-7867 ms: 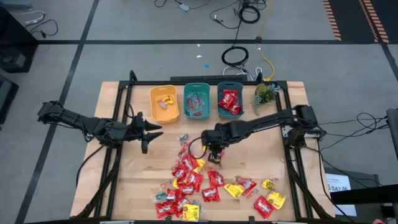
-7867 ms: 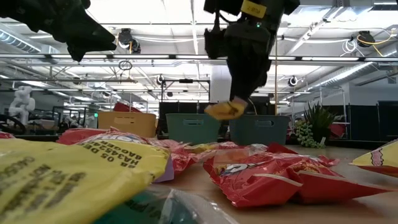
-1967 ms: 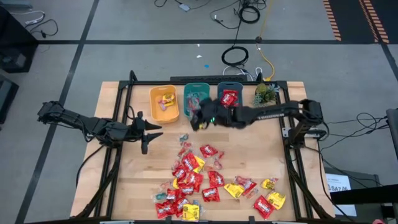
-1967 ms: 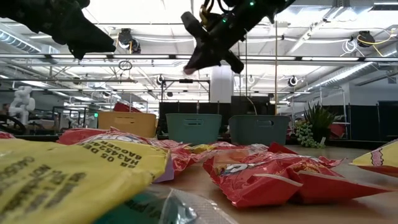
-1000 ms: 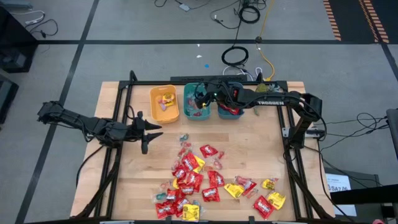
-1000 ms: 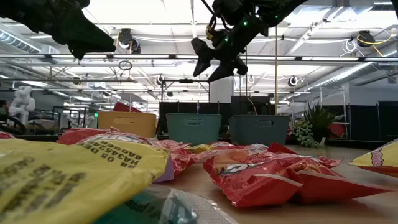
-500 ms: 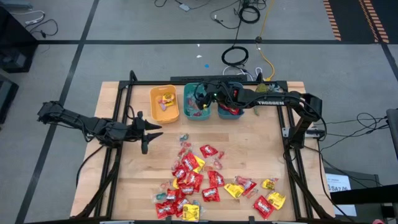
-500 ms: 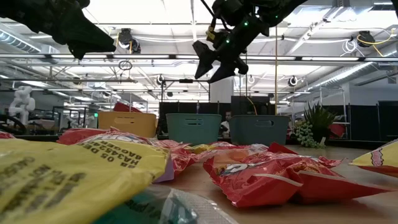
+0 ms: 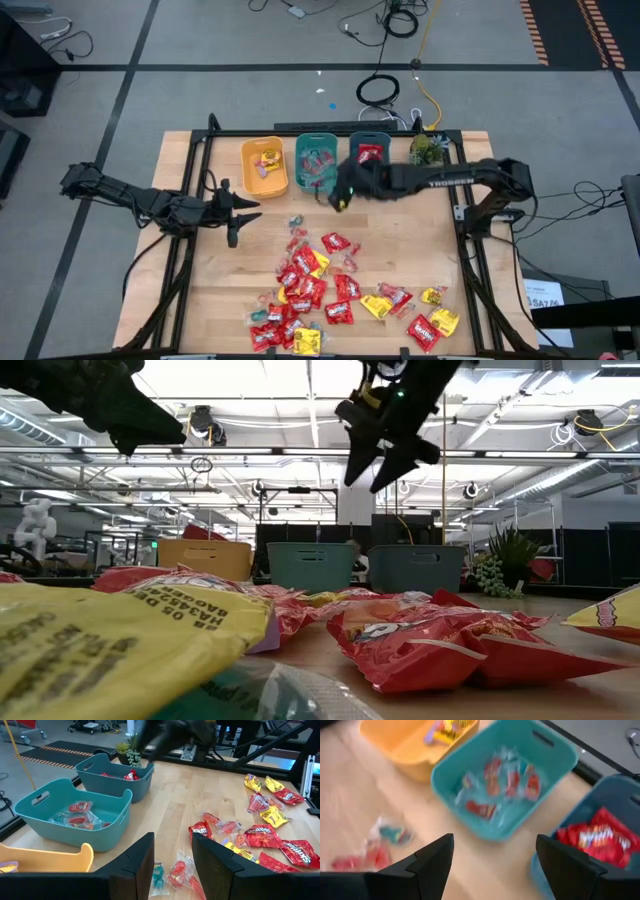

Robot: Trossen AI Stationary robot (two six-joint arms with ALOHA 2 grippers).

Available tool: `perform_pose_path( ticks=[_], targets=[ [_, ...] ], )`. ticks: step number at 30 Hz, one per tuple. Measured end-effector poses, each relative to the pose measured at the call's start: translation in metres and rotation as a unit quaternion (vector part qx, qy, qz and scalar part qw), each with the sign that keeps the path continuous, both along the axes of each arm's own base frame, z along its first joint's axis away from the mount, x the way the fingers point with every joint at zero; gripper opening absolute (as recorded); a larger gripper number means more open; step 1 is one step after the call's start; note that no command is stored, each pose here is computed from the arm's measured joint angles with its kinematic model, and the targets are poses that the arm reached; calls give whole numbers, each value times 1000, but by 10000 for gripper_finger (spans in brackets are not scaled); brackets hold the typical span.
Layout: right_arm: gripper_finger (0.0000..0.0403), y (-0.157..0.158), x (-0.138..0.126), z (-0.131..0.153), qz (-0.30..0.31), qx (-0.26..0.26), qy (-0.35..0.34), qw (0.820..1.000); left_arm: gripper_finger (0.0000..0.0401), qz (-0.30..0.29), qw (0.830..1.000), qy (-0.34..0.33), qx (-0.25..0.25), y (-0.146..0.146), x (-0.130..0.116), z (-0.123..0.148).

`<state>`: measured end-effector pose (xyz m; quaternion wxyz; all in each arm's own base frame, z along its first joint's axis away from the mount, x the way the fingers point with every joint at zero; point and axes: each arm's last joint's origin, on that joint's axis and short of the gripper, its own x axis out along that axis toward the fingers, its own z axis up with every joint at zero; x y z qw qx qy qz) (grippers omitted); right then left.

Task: Sort candy
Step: Put the red candy into the blue bin

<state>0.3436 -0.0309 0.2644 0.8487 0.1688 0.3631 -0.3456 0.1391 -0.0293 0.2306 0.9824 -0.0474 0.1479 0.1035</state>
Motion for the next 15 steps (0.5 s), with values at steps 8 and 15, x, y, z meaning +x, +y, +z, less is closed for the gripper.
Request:
perform_pose_path(
  ticks=[8,15],
  targets=[
    [274,65,-12,-44,0,45,-34,998,141,0,1000,1,1,0,0,0],
    [274,80,-19,-79,12,35,-34,999,141,0,1000,1,1,0,0,0]
  ],
)
